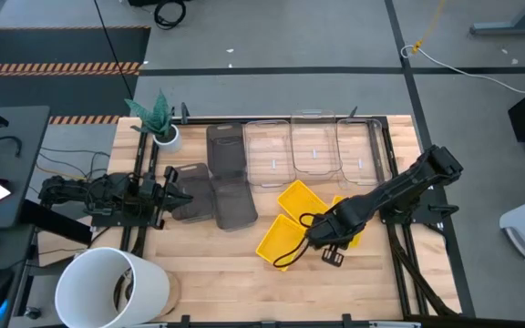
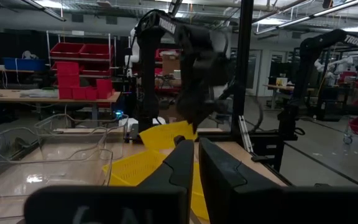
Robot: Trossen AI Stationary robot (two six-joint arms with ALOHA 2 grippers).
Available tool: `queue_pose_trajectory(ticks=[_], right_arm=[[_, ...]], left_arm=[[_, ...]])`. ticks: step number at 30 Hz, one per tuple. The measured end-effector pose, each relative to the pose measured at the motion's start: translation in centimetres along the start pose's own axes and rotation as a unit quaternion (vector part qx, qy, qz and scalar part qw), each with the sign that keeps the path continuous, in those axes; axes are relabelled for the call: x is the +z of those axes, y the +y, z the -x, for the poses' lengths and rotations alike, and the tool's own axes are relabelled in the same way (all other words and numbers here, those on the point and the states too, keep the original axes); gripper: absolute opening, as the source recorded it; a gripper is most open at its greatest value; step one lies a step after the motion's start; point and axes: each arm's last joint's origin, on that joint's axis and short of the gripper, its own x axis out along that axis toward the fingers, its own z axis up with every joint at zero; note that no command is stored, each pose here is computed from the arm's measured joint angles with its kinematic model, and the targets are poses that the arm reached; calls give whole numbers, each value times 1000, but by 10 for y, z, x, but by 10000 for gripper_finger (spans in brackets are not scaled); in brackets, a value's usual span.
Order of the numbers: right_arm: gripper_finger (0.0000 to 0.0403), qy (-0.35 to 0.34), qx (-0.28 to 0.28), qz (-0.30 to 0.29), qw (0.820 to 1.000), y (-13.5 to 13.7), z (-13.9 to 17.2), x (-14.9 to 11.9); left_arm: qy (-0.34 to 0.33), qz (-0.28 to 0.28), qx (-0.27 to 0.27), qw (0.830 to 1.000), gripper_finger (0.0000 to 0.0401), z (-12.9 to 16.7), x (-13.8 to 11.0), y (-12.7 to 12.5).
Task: Stack baskets by color
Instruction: Stack the right yellow bin on the left yellow bin
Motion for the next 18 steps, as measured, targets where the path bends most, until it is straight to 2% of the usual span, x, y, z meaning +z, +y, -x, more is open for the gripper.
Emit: queue_pose_trajectory(ticks=[4,10,18], right_arm=[[3,-35,16,-21,999,14,28,-5],[3,-126,50,-30,990,34,63,-13],[3,-203,127,-32,970,53,80,-12]], left_arm=[[0,0,0,1000,35,0,0,0],[0,0,0,1000,38,0,0,0],[0,0,0,1000,28,0,0,0]])
